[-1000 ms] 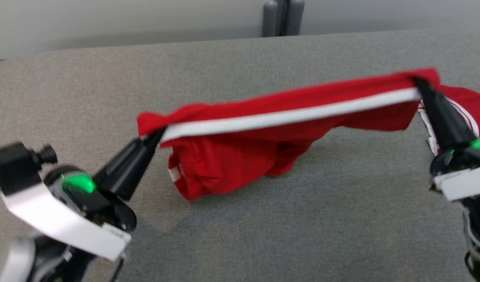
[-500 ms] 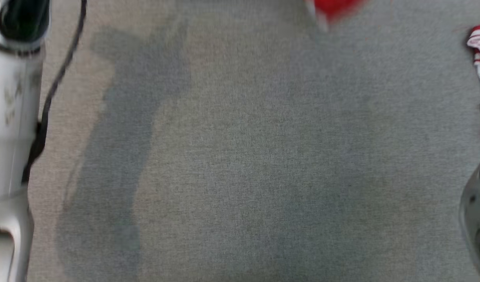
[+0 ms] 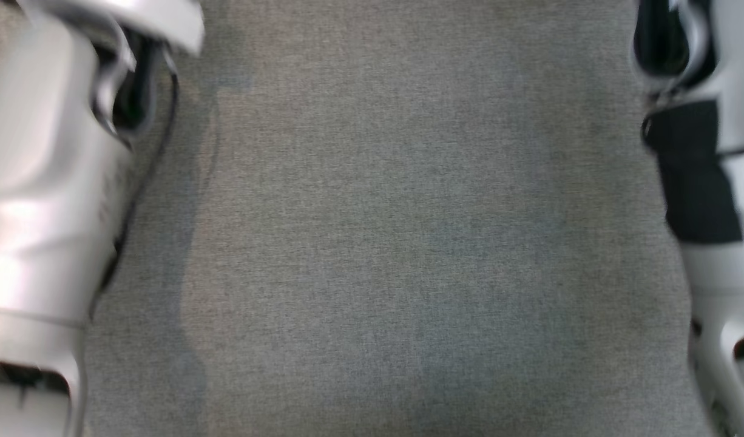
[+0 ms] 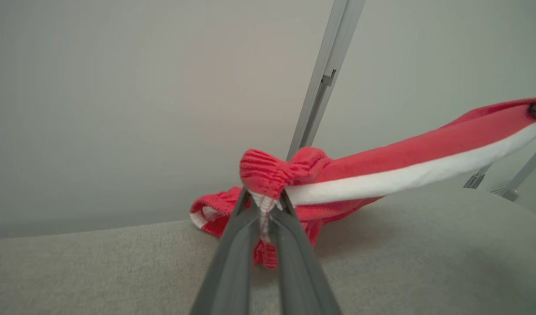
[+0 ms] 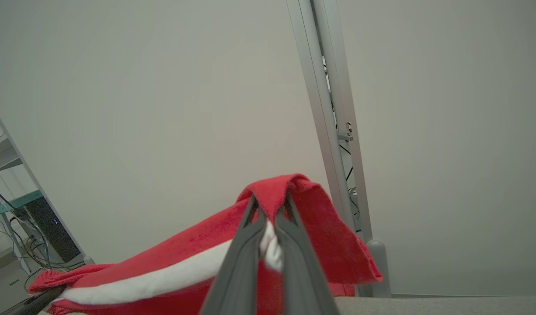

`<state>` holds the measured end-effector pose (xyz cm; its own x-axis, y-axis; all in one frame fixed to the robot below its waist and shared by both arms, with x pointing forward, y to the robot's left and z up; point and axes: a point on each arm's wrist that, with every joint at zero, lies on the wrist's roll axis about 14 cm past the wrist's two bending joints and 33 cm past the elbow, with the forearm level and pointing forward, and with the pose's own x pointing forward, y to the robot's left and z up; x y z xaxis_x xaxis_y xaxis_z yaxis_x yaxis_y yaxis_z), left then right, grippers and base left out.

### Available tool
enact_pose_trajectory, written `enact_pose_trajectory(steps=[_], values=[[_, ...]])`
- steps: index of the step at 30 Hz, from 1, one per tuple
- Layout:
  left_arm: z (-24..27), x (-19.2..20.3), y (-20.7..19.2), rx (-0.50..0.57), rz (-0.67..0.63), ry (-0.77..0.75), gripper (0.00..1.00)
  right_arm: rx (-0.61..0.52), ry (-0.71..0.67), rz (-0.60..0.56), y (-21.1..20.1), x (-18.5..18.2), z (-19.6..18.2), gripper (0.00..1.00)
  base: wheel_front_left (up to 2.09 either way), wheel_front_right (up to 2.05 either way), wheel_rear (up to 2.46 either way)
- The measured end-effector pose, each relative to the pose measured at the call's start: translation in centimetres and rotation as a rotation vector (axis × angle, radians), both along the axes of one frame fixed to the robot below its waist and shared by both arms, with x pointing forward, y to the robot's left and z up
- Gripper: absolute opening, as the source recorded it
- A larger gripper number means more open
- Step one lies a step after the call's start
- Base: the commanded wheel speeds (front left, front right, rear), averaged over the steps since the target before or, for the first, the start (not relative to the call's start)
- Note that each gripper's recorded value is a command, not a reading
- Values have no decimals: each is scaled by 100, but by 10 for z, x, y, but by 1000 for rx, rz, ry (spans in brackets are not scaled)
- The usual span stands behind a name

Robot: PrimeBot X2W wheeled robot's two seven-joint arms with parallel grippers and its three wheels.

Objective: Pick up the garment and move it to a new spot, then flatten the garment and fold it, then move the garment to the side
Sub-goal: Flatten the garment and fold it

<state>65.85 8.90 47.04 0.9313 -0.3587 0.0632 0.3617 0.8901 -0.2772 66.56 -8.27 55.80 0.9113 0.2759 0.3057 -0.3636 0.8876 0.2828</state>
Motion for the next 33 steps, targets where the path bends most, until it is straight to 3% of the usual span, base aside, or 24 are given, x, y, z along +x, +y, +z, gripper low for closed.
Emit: enact_pose_trajectory(steps=[5, 10, 19, 24, 28, 33], values=[[-62, -66, -10, -32, -50, 179, 0, 1, 191, 0, -3, -52, -82, 0, 0, 0, 0], [-76, -139, -13, -52, -112, 257, 0, 30, 287, -36, -28, -120, -112, 0, 0, 0, 0], [-90, -289, 6, -96, -79, 438, 0, 58, 461, -39, -41, -262, -130, 0, 0, 0, 0], [-67, -361, -10, -188, -53, 526, 0, 47, 494, -65, -59, -326, -113, 0, 0, 0, 0], [-34, -368, -14, -271, -42, 514, 0, 35, 401, -38, -57, -316, -73, 0, 0, 0, 0], [-4, -316, -7, -347, -9, 448, 0, 30, 279, 39, -35, -249, -33, 0, 0, 0, 0]])
